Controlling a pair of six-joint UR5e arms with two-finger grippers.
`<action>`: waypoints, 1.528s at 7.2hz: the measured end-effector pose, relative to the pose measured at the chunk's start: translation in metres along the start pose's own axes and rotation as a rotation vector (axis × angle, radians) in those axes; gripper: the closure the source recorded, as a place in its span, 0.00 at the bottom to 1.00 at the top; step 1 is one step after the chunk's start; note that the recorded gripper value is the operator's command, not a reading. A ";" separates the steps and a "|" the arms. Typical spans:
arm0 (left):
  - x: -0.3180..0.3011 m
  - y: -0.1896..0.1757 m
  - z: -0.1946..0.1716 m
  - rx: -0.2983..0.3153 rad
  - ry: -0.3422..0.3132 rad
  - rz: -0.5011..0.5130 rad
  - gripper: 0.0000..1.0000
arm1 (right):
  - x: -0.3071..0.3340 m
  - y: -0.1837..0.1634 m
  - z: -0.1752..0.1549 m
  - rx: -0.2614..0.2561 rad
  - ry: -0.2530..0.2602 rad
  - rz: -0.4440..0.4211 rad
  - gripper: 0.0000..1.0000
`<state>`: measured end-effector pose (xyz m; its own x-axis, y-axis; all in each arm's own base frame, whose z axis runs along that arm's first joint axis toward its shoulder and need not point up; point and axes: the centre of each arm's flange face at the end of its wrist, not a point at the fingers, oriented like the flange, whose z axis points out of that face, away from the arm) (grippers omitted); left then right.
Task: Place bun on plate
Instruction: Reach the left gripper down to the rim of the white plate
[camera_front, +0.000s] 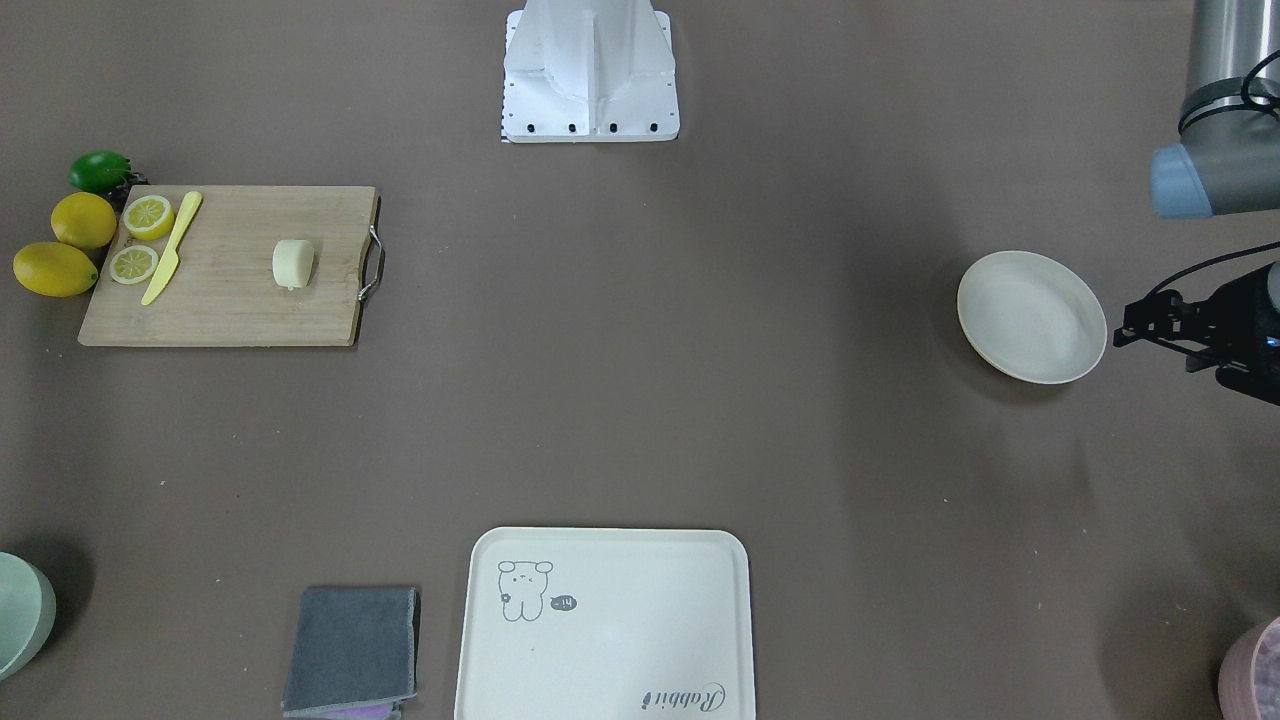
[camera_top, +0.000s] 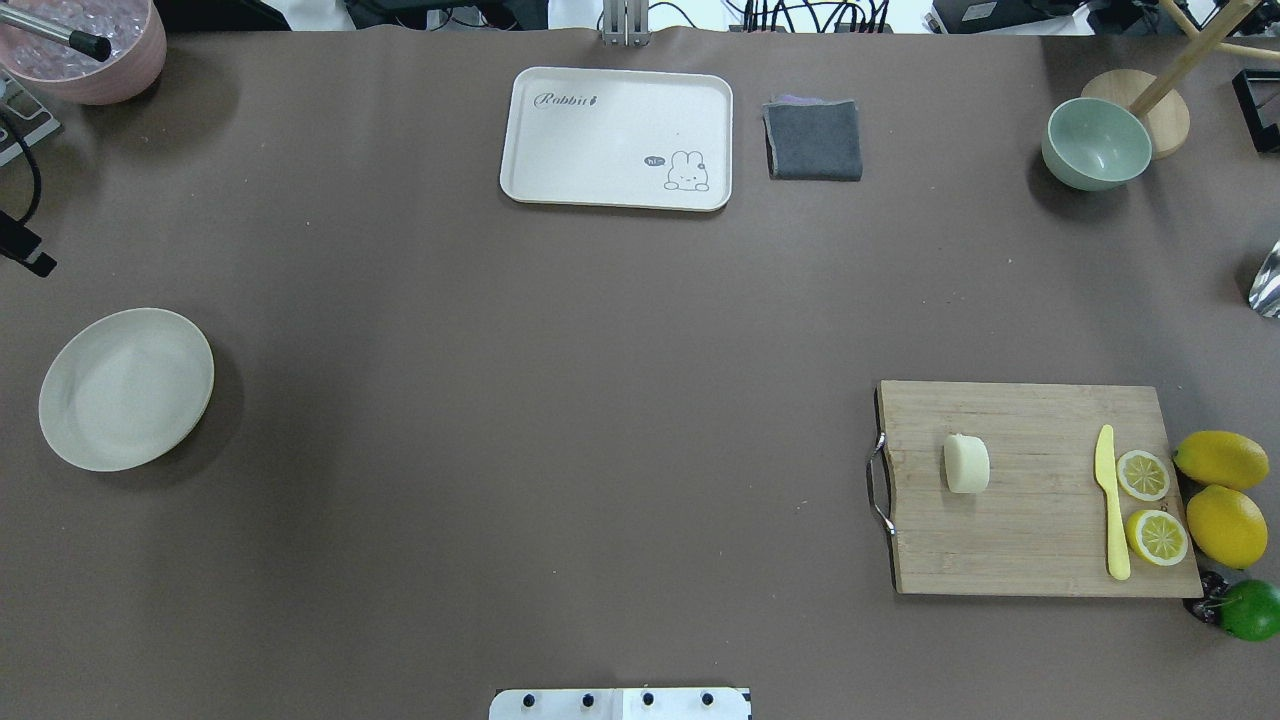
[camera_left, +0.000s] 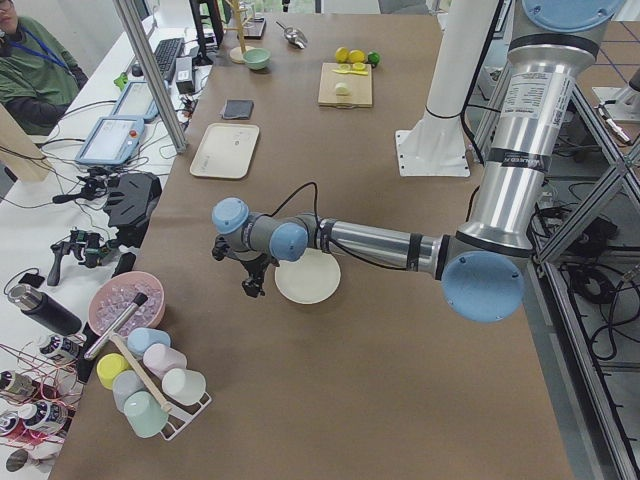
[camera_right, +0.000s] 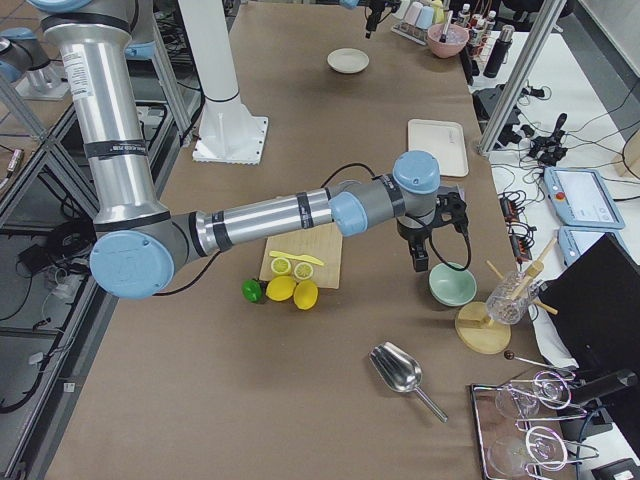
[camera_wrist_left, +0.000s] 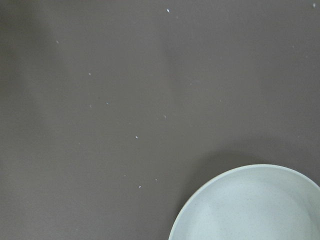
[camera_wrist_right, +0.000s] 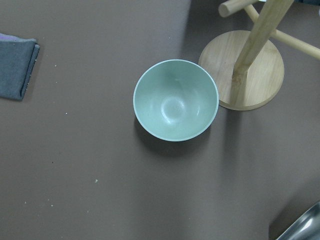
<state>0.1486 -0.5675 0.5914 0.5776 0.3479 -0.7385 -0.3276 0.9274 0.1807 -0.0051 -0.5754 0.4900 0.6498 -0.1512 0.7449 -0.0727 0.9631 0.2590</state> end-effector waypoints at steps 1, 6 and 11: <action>0.001 0.001 0.019 -0.025 0.004 0.010 0.02 | -0.006 0.001 -0.006 0.010 -0.003 0.004 0.00; 0.003 0.004 0.077 -0.063 0.016 0.080 0.73 | -0.002 0.016 -0.014 0.023 0.007 0.022 0.00; 0.001 0.008 0.076 -0.041 0.009 0.178 1.00 | 0.001 0.019 -0.014 0.021 0.009 0.027 0.00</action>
<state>0.2036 -0.5490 0.6414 0.5012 0.5044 -0.7031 -0.4540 0.8450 0.2826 0.0045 -0.5545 0.4867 0.6542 -0.1230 0.7462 -0.1059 0.9620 0.2515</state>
